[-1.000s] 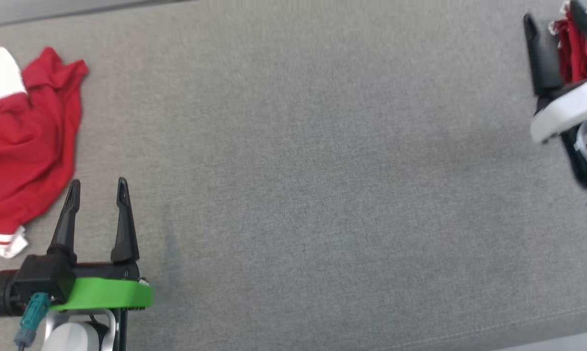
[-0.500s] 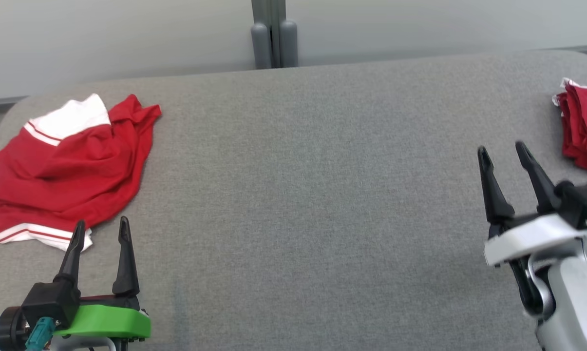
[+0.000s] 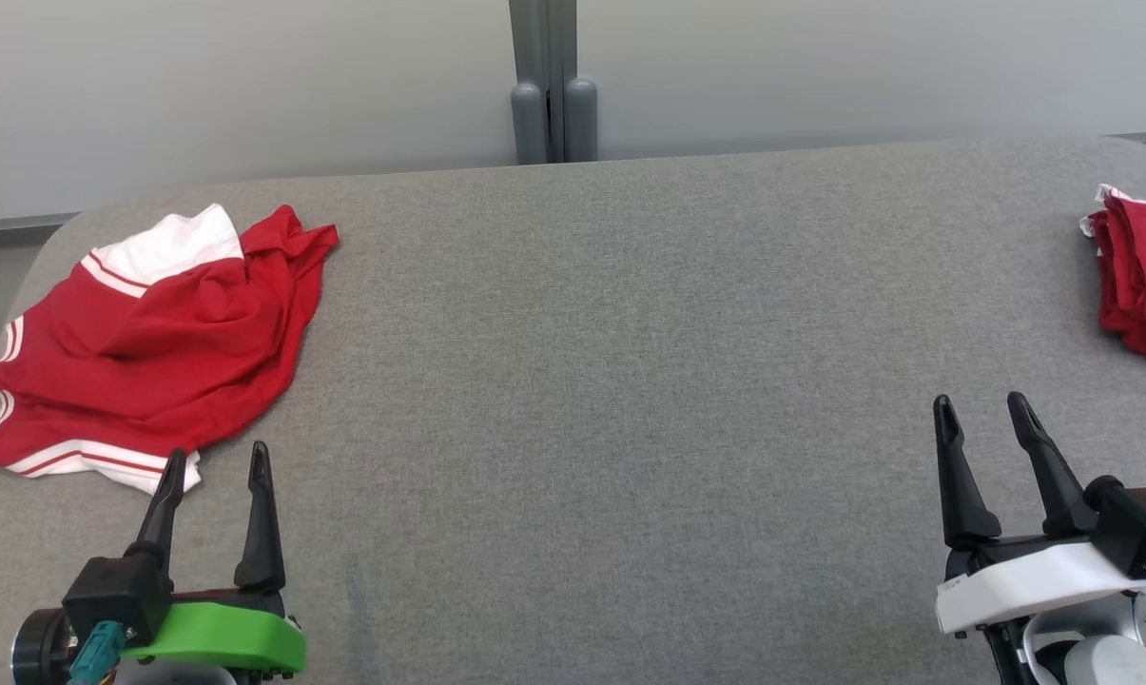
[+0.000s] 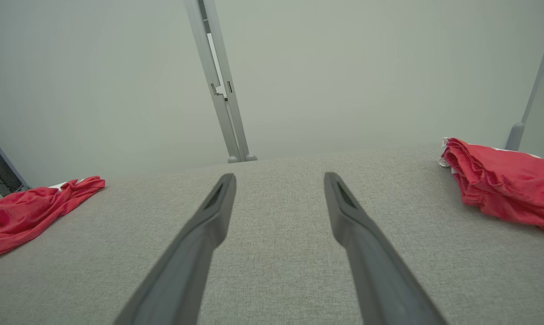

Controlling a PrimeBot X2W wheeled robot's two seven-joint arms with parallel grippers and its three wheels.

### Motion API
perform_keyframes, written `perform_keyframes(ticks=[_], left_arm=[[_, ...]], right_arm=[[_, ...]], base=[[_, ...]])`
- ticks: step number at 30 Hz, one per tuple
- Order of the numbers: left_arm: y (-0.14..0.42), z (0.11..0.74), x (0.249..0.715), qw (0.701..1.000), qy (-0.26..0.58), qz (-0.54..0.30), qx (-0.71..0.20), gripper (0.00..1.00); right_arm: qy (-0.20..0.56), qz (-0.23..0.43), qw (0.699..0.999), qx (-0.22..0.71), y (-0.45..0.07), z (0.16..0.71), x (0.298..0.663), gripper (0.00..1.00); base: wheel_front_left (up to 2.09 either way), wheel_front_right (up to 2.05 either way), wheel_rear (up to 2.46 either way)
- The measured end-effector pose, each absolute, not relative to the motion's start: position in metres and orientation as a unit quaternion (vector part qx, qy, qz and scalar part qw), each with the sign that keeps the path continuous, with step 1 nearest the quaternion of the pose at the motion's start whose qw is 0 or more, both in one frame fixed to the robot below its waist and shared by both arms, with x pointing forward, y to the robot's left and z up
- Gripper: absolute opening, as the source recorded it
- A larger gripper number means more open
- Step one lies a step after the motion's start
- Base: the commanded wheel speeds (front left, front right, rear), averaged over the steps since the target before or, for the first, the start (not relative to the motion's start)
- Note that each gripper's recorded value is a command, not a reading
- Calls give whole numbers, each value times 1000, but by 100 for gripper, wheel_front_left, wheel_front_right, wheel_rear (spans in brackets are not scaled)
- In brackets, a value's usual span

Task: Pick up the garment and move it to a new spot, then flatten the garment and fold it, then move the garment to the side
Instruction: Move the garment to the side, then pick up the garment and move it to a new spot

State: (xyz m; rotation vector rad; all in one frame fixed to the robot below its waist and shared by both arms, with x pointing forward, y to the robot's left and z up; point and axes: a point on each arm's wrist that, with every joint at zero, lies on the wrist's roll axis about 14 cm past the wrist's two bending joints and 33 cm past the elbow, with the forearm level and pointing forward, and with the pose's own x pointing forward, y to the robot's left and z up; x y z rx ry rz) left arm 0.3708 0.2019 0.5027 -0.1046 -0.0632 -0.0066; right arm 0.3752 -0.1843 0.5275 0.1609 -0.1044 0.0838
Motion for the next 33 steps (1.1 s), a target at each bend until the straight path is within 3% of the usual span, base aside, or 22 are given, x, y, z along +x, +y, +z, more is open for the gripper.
perform_keyframes(ticks=[21,33], left_arm=[[199,501,370,998,-28,-11,-51,100],[231,505,358,998,-33,37,-48,100]], right_arm=[[-45,40,994,92,-178,522,367,100],[-35,78,992,95,-152,518,379,100]], base=[[0,0,0],[0,0,0]])
